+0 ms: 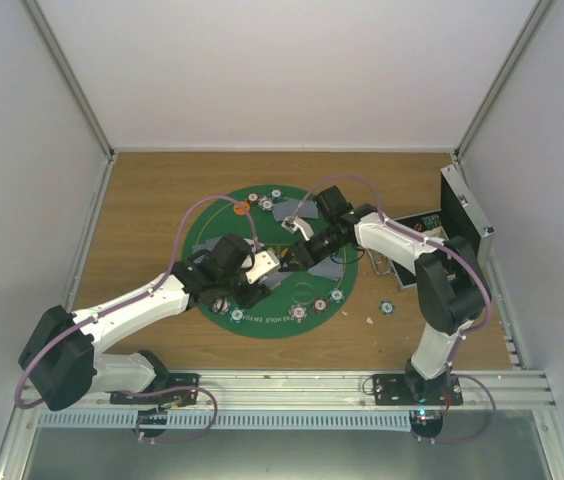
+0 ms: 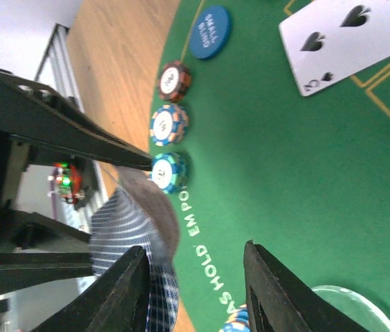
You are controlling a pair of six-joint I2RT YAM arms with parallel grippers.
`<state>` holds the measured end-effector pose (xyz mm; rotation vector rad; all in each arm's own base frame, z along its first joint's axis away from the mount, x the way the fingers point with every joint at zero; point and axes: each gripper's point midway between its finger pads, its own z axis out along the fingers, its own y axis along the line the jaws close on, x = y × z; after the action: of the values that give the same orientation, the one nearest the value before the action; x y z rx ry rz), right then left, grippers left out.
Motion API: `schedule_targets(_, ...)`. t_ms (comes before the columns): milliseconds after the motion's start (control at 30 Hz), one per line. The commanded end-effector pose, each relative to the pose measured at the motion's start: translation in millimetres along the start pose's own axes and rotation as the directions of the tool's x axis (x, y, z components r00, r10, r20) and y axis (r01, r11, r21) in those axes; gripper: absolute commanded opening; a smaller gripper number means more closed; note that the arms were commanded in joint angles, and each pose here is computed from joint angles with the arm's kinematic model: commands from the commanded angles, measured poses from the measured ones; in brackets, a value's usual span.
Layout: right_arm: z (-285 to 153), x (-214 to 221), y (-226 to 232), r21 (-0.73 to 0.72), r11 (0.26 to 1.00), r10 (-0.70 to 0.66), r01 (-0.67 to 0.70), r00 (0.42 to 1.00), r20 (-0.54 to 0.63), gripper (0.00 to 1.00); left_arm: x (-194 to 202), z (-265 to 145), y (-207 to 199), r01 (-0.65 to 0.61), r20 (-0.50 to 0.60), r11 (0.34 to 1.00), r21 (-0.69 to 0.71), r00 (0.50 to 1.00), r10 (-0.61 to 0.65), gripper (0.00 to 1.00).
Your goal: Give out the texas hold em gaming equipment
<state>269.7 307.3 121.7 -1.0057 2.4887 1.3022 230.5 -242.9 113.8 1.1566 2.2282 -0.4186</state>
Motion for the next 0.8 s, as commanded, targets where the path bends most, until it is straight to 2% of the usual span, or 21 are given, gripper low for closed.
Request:
schedule_targets(0, -0.6, -0.1, 24.2, -0.132, 0.991, -0.022, 0.022, 1.000, 0.005, 0.35, -11.4, -1.6, -1.0, -0.024, 0.044, 1.000, -0.004, 0.999, 0.024, 0.56)
schedule_targets(67, -1.5, -2.1, 26.9, -0.143, 0.989, -0.030, 0.031, 0.999, 0.013, 0.25, -12.3, -2.0, -0.8, -0.023, 0.048, 1.000, -0.005, 0.999, 0.023, 0.56)
schedule_targets(167, -3.1, -3.6, 28.0, -0.139, 0.990, -0.033, 0.036, 0.999, 0.018, 0.04, -11.7, -2.1, 0.2, -0.023, 0.047, 1.000, -0.012, 0.999, 0.023, 0.56)
schedule_targets(200, -3.8, -4.0, 26.5, -0.123, 0.992, -0.036, 0.039, 0.999, 0.021, 0.01, -10.7, -1.4, 0.6, -0.022, 0.044, 1.000, -0.014, 0.999, 0.023, 0.56)
schedule_targets(300, -10.4, -5.9, 14.9, -0.038, 0.999, -0.033, 0.035, 0.999, 0.039, 0.01, -7.7, 0.3, 5.0, -0.016, 0.034, 0.999, -0.038, 0.999, 0.017, 0.56)
schedule_targets(433, -34.6, -19.4, -26.6, 0.229, 0.973, -0.029, 0.004, 0.994, 0.107, 0.01, -3.5, -0.7, 27.2, 0.019, 0.024, 0.992, -0.126, 1.000, -0.017, 0.55)
schedule_targets(633, -77.0, -73.7, -48.9, 0.503, 0.864, -0.183, 0.030, 0.948, 0.259, 0.01, 7.7, -11.7, 87.9, 0.179, 0.034, 0.950, -0.256, 0.984, -0.177, 0.55)
schedule_targets(767, -78.0, -102.2, -55.0, 0.674, 0.732, -0.338, 0.099, 0.912, 0.233, 0.01, 16.4, -22.5, 121.9, 0.263, 0.044, 0.900, -0.349, 0.963, -0.264, 0.55)
